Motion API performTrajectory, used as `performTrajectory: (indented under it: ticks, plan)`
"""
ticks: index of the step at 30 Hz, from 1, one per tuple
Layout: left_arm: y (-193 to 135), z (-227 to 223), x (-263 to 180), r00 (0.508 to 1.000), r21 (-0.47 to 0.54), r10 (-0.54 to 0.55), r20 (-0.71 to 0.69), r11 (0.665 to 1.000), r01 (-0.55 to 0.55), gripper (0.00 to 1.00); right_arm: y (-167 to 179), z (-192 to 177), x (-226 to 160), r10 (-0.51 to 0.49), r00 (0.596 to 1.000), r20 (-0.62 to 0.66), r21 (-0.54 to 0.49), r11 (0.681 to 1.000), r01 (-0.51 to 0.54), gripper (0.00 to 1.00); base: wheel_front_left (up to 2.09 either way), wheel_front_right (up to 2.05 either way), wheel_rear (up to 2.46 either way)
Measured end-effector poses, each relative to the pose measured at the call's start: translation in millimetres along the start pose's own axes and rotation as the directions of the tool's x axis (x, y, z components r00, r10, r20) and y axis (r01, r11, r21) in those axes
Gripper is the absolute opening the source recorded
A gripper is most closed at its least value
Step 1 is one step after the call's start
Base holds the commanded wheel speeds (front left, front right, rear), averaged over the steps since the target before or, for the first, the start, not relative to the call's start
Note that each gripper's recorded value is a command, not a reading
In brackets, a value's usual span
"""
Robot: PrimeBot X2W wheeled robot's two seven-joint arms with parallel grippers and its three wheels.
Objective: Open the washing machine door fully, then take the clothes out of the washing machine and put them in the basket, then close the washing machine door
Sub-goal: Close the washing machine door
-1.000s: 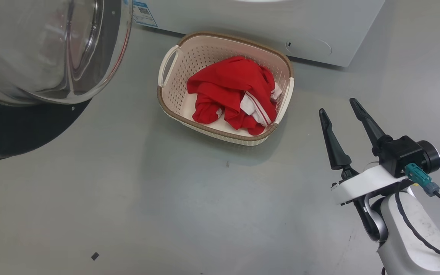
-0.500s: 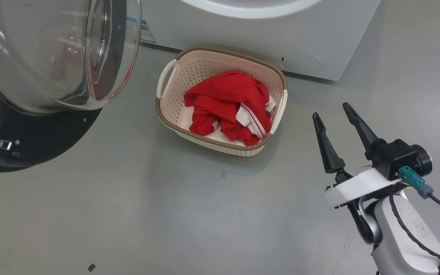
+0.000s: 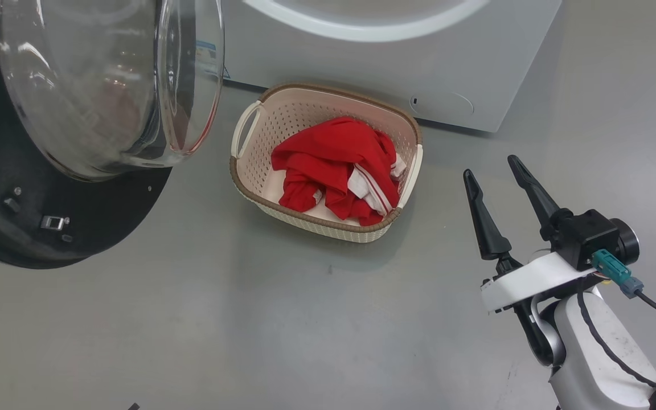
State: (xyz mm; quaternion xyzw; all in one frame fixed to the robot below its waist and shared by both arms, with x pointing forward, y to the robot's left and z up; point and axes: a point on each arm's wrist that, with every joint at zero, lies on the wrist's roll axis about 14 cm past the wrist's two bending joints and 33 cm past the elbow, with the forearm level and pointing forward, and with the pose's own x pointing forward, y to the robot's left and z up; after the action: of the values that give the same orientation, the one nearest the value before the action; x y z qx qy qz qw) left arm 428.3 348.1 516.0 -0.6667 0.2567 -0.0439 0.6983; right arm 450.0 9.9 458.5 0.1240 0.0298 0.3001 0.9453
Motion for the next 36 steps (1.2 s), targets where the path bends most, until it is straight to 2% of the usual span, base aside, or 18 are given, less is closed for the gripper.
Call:
performTrajectory:
  ticks: [14, 20, 36]
  plan:
    - [-3, -32, 9, 0.990, -0.007, -0.069, -0.119, 0.998, 0.068, 0.00, 3, 2, -6, -0.010, 1.000, 0.001, 0.007, 1.000, 0.010, 1.00, 0.00, 0.00, 0.00]
    - [-5, -42, 12, 0.984, -0.011, -0.106, -0.142, 0.994, 0.105, 0.00, 2, 5, -7, -0.025, 1.000, 0.013, 0.045, 0.999, 0.025, 1.00, 0.00, 0.00, 0.00]
    - [7, -61, 9, 0.978, -0.025, -0.140, -0.157, 0.990, 0.138, 0.00, 4, 6, -10, -0.025, 1.000, 0.014, 0.043, 0.999, 0.024, 1.00, 0.00, 0.00, 0.00]
